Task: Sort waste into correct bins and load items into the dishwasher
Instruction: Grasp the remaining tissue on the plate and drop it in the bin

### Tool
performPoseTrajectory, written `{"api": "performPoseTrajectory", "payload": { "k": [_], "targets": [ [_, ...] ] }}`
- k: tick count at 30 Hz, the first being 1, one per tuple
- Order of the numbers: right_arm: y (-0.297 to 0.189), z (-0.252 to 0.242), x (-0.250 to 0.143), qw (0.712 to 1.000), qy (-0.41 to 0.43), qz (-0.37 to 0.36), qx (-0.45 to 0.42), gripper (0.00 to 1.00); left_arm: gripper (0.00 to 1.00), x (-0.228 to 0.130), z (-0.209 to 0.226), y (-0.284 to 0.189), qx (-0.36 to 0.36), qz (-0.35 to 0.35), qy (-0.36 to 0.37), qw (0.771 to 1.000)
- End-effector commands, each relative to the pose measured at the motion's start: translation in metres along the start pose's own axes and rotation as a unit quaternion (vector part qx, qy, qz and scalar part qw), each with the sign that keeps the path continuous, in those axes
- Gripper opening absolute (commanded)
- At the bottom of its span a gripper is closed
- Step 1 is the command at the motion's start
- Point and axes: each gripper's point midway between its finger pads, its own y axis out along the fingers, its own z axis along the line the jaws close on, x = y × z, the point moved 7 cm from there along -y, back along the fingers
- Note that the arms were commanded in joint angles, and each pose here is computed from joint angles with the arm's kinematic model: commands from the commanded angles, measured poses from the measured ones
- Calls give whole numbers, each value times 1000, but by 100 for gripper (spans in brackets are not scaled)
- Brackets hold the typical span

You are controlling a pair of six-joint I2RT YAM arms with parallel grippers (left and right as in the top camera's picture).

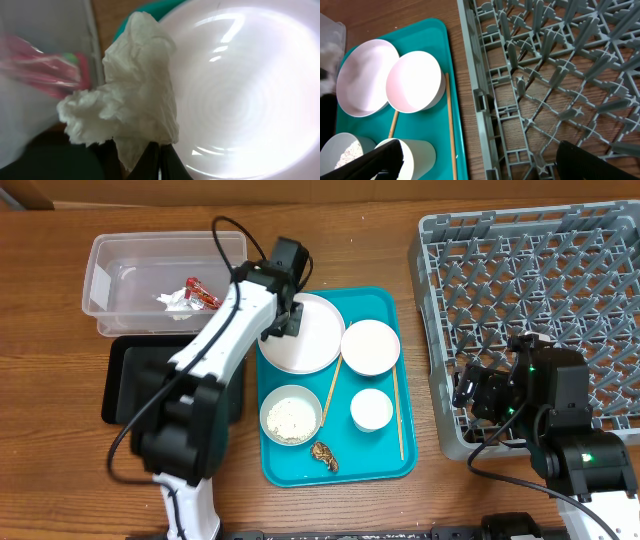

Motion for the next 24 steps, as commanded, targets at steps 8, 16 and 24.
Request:
{"api": "performPoseTrajectory", "payload": {
  "k": [8,16,24],
  "targets": [
    [-9,3,9,1000,0,-21,5,100,5,32,77,-85,26,-144,-108,983],
    [-9,3,9,1000,0,-21,5,100,41,40,126,-69,41,-155,-165,973],
    [-9,3,9,1000,0,-21,5,100,56,28,112,-74,9,-126,-149,981]
  ]
}}
